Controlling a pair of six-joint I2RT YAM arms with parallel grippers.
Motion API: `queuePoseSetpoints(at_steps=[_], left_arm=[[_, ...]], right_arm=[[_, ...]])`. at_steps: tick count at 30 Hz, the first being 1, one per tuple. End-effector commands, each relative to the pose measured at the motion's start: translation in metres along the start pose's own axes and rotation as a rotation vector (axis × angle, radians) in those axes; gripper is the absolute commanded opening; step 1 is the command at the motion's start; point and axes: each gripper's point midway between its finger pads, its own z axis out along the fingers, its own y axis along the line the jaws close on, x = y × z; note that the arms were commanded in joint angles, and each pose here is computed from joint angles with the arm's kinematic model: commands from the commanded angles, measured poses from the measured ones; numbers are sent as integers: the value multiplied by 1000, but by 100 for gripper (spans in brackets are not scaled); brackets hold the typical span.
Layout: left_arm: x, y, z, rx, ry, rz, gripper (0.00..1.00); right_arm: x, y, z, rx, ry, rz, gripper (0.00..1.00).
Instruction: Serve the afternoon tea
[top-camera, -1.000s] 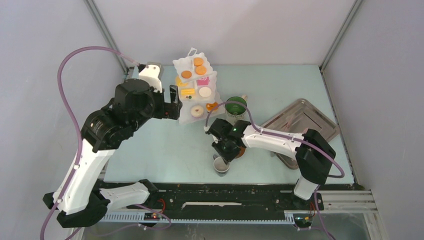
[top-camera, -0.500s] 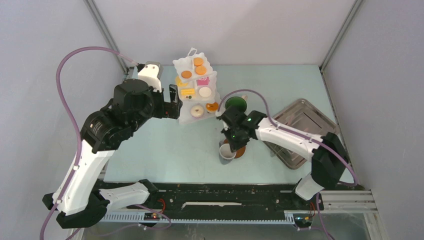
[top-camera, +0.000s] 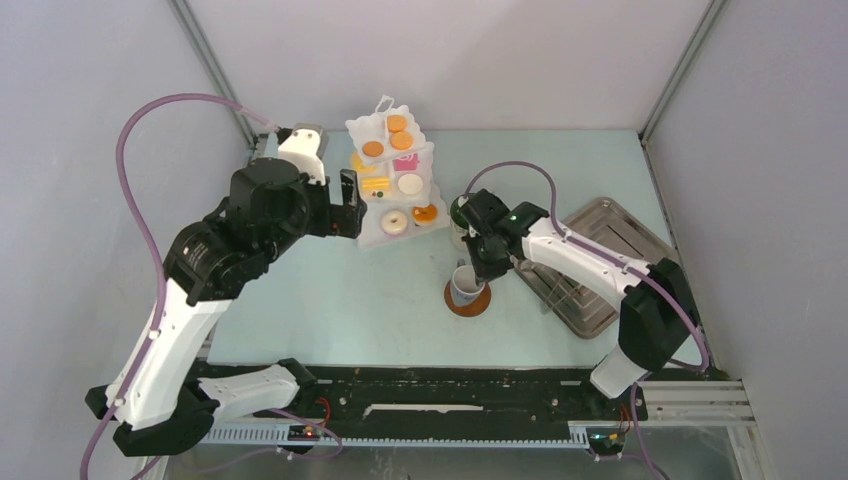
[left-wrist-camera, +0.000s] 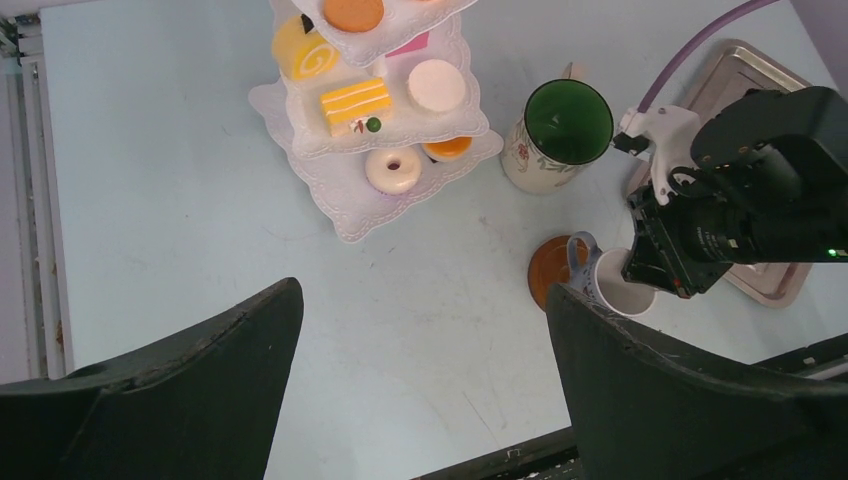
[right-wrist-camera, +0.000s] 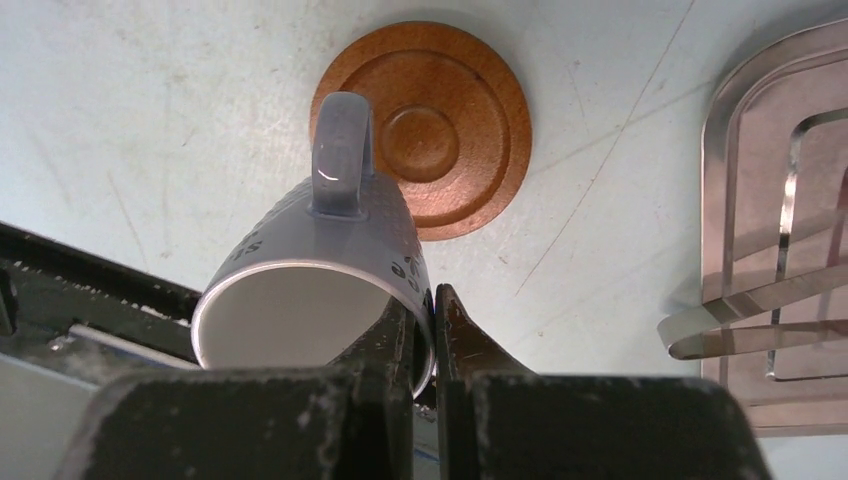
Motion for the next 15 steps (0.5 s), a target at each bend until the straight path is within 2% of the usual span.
queuePoseSetpoints(at_steps=[1,2,3,4,15], left_arm=[[-9,-4,0,25,-33,-4,98],[-9,-4,0,25,-33,-4,98],[-10,-4,0,24,-34,-3,98],[-10,-4,-1,24,-37,-4,98],[-9,-1,-2,12,-35,0,98]], right_arm=[[-25,-3,-2,62,-70,31,0],[-25,-6,0,85,-63,39,0],[-32,-6,-23,80,-127,48,0],[-27,-11,0,129,-70,45,0],[-29,-5,23,142,-58,22,0]])
